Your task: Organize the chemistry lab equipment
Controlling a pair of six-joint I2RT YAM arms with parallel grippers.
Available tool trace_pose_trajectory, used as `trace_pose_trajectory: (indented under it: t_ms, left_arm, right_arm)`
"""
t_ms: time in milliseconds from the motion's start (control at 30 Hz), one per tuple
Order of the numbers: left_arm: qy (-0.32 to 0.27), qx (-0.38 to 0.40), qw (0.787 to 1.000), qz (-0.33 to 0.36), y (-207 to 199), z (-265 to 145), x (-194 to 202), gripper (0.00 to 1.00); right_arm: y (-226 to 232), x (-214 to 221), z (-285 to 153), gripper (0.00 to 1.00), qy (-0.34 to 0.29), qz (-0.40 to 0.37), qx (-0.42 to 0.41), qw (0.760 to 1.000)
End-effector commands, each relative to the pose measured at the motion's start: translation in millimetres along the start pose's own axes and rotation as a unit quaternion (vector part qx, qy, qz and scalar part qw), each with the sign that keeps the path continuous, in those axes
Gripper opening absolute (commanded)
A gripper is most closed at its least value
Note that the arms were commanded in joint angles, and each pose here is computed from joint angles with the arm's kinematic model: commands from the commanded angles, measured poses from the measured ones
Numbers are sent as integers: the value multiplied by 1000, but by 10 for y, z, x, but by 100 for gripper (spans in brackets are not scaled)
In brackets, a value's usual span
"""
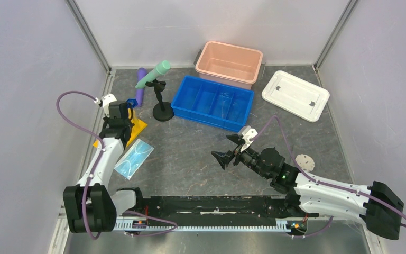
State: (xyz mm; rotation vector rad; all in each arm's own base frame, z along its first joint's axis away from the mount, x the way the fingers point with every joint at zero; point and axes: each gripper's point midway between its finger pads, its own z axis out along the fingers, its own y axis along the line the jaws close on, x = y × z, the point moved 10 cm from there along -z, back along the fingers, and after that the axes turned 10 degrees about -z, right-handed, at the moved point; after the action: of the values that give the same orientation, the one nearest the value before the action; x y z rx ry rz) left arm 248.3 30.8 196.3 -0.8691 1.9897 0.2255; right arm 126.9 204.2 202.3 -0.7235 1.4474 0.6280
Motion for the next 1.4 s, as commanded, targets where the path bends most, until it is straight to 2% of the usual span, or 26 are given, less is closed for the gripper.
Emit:
trace_pose_trajectory:
  t_ms: [0, 167, 400, 633, 833, 933, 1000, 1133, 1200, 1367]
  left_arm:
    - [-8, 3, 999, -33, -35, 30, -26, 27]
    - [-7, 0, 999, -50, -49, -50, -107, 49]
    - [11, 56, 996, -68, -114, -314, -254, 54]
    - [48, 207, 976, -54, -231, -693, -335, 54]
    - [116, 401, 909, -8, -466, -1124, -141, 54]
    - [146, 469, 871, 15, -525, -1300, 35, 54]
    - [176, 516, 838, 35, -565, -1410, 162, 54]
    - [217, 576, 785, 76, -591, -1529, 355, 54]
    - [223, 595, 765, 101, -586, -1554, 445, 55]
    - [224, 607, 751, 136, -598, -1625, 574, 59]
  right_arm:
    - [-36, -90, -8, 98, -21, 2, 17, 1000]
    - [-89, -49, -22, 98, 5, 25, 66, 998]
    - [-143, -96, -10, 98, 51, 51, 123, 990]
    - [-183, -187, 20, 98, 120, 87, 192, 970]
    - [-280, -144, -121, 98, 211, 121, 317, 917]
    - [-345, -49, -204, 97, 232, 124, 362, 894]
    - [-426, 54, -276, 96, 254, 128, 392, 875]
    - [-661, 256, -466, 94, 289, 149, 449, 832]
    - [-767, 327, -570, 93, 304, 168, 472, 810]
    - [-943, 376, -803, 94, 322, 178, 529, 765]
